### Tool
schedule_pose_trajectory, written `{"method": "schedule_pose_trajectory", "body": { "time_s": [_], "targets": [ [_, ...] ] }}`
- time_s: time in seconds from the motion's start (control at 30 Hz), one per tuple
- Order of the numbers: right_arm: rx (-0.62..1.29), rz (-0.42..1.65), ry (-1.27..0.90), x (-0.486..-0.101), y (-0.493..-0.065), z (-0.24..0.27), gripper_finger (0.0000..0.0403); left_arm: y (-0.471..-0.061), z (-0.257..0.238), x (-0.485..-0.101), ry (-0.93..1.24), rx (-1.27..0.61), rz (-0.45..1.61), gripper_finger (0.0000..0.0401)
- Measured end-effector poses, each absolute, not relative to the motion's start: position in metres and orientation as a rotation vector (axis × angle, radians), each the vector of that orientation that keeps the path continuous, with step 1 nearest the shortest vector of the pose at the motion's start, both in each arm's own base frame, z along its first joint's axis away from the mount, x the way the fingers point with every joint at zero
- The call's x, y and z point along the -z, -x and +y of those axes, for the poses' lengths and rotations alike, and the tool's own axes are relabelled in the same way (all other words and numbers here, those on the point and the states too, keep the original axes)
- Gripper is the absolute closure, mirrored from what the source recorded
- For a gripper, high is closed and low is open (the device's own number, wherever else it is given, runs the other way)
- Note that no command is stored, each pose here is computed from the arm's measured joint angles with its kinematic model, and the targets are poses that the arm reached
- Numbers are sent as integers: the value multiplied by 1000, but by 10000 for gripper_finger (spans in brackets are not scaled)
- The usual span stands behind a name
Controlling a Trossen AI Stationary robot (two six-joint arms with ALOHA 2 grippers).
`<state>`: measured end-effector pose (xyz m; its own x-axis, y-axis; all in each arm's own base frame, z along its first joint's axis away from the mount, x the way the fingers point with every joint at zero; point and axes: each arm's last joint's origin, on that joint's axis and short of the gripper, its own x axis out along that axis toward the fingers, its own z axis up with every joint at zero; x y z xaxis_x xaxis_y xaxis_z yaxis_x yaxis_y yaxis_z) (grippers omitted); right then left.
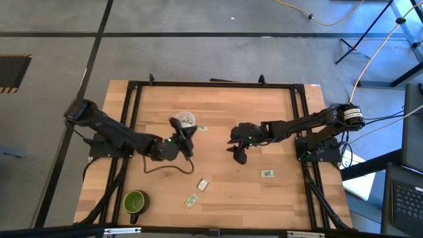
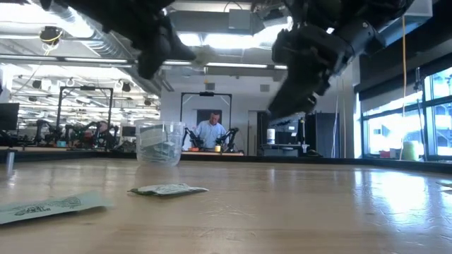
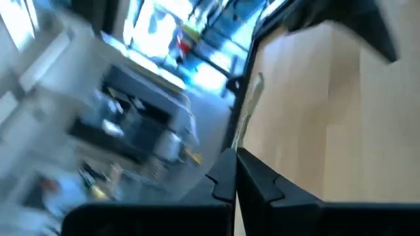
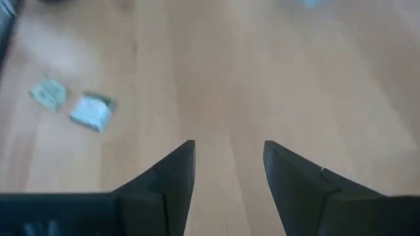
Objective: Pick and place Stevia / Truvia into bins
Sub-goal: Put the light green stevia packet into the transparent container
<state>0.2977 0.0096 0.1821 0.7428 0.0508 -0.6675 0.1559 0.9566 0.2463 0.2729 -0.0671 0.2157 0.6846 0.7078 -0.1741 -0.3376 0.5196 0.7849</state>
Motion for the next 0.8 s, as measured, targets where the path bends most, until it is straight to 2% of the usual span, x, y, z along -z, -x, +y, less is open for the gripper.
{"method": "schedule_pose_trajectory", "body": {
  "time_s": [0.23, 0.3, 0.47, 0.8],
  "targets": [
    [97, 850, -343, -174, -289, 18, 219, -233, -41, -226, -301, -511, 614, 399],
    [87, 853, -342, -174, -289, 21, 219, -226, -33, -223, -190, -542, 663, 399],
    [72, 859, -376, -174, -288, 30, 219, -216, -16, -212, -74, -647, 776, 399],
    [0, 880, -415, -174, -287, 41, 219, -218, 26, -206, 201, -542, 882, 399]
  ]
}}
